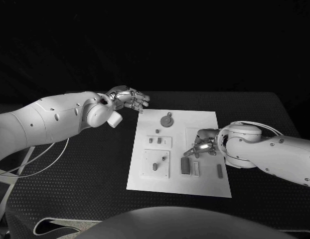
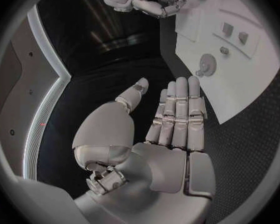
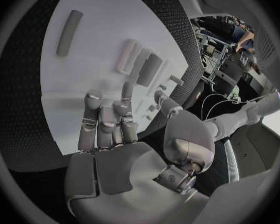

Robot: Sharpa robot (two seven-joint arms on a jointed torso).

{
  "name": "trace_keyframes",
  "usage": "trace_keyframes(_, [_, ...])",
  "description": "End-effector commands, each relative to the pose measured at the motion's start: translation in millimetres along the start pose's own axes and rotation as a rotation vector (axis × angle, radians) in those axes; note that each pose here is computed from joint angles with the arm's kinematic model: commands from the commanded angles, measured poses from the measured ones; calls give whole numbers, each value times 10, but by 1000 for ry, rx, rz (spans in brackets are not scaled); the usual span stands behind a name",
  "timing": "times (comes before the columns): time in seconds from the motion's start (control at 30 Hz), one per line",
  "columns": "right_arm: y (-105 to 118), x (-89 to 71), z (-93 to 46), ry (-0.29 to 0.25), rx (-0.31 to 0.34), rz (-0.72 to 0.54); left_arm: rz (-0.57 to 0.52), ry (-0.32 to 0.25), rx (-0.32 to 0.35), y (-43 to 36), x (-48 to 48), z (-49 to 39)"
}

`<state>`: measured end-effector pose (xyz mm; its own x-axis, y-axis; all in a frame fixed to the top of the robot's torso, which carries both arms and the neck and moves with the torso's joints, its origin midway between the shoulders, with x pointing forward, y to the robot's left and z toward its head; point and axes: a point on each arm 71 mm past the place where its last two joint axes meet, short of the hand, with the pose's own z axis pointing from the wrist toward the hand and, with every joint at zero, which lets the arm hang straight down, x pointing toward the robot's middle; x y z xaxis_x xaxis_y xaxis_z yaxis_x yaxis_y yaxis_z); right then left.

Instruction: Assemble the parts on the task board

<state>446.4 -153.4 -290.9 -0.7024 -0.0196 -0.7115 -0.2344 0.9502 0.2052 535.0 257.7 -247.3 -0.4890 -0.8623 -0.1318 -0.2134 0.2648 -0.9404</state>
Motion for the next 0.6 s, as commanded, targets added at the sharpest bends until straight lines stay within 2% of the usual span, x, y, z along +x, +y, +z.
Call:
trace_keyframes(0.03, [56, -25, -47, -70, -54, -21, 2, 16, 10, -16, 20, 4])
trace_keyframes(0.2, [134, -36, -117, -132, -147, -66, 2, 15, 10, -15, 15, 2])
trace_keyframes(0.33, [24, -72, -168, -193, -158, -38, 5, 13, 11, -14, 10, -4])
trace_keyframes(0.4, [-62, -83, -188, -206, -144, -8, 9, 12, 14, -16, 8, -8])
trace_keyframes(0.43, [-155, -78, -208, -197, -129, 56, 9, 8, 17, -17, 4, -12])
trace_keyframes(0.47, [-168, -75, -211, -193, -126, 65, 9, 8, 18, -17, 3, -12])
trace_keyframes(0.5, [-268, -39, -233, -144, -98, 126, 9, 4, 20, -17, -2, -13])
trace_keyframes(0.57, [-390, 53, -271, -10, -59, 137, 10, 0, 20, -16, -11, -18])
trace_keyframes(0.6, [-425, 51, -296, 33, -61, 140, 10, -1, 19, -15, -14, -19])
